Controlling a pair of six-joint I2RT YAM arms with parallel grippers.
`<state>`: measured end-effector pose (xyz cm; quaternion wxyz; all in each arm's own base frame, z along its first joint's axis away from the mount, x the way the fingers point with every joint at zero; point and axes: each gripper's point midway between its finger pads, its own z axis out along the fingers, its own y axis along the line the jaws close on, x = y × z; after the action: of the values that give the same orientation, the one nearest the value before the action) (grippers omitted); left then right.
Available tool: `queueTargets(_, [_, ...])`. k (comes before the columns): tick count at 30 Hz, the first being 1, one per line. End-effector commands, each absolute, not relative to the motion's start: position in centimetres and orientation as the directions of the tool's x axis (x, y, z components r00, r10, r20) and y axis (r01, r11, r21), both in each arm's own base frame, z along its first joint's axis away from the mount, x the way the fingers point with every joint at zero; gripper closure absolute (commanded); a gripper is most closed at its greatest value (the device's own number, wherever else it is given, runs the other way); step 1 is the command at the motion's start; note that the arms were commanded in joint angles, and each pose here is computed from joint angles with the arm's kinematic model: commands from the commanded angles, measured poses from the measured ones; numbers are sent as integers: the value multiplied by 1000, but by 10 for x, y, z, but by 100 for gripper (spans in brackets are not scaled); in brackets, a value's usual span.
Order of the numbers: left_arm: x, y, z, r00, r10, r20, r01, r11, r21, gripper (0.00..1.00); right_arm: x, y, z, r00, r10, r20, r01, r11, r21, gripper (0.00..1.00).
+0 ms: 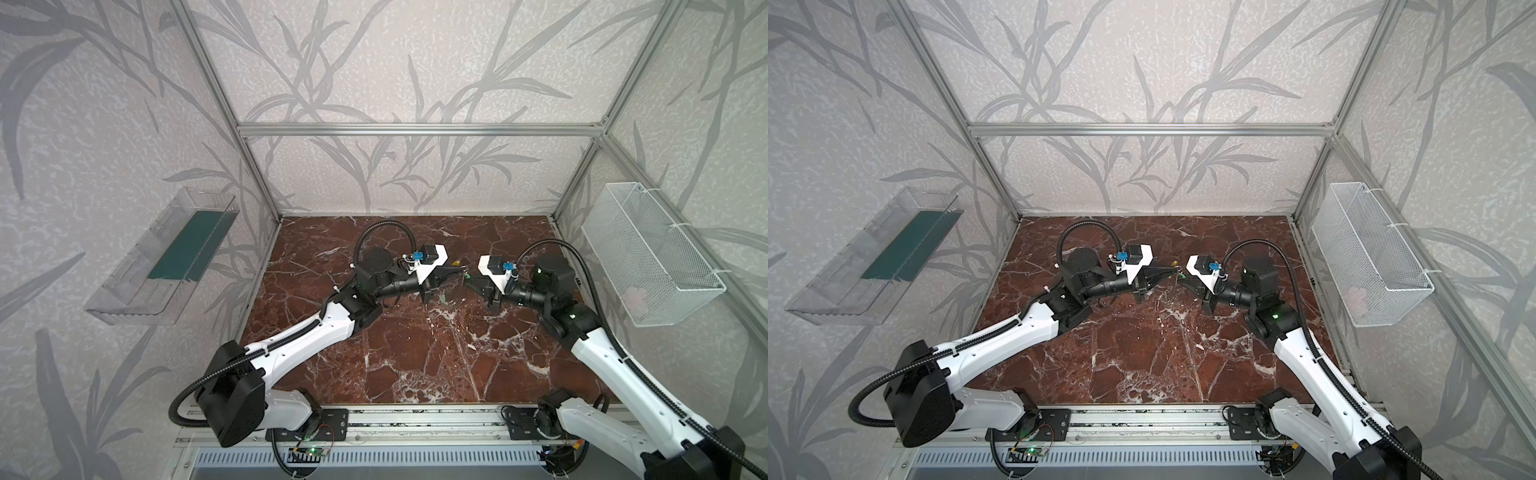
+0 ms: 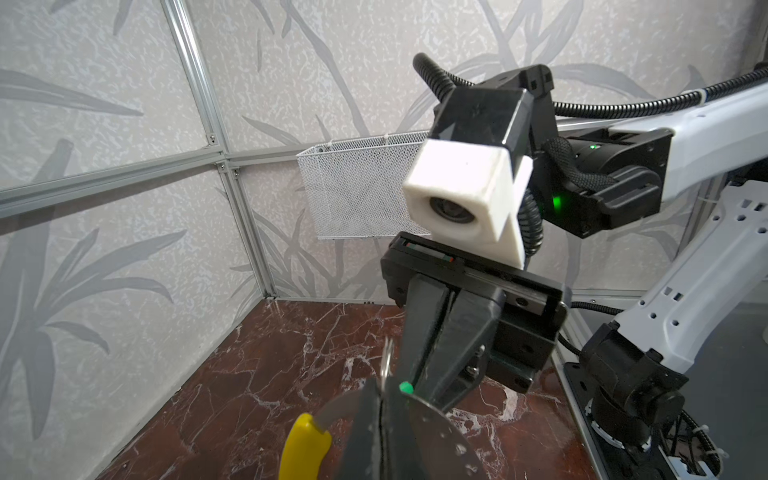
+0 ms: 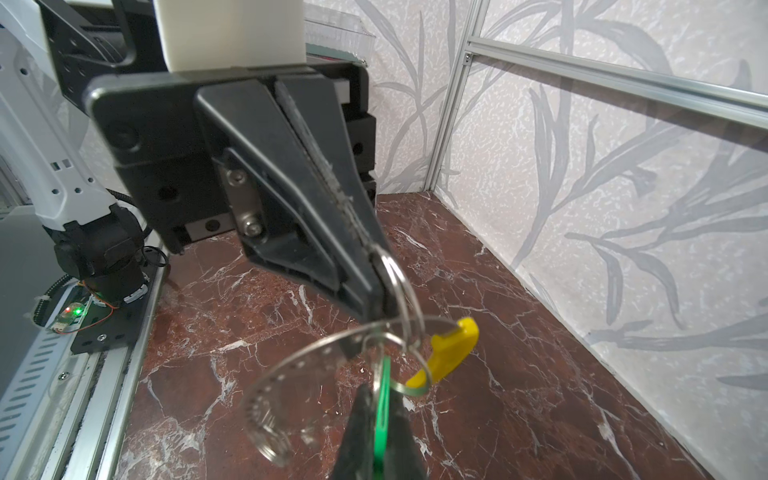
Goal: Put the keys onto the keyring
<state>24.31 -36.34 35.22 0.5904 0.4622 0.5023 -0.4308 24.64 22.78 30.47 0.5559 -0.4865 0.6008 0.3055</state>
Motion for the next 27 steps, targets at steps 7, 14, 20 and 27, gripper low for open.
queueTargets(7, [232,-367,364,98,-166,-981,989,122,78,100,231,232,314,148,-285,-947,-945,242,-221,70])
queueTargets(14, [233,-365,361,100,-148,-984,991,109,84,100,236,186,327,150,-236,-960,-885,402,-237,60])
queueTargets(20, [233,-367,359,96,-134,-986,992,90,85,100,229,180,349,179,-142,-974,-894,390,-221,61])
queueTargets(27, [231,-369,359,101,-120,-988,993,72,92,100,228,193,372,162,-32,-986,-941,296,-164,68])
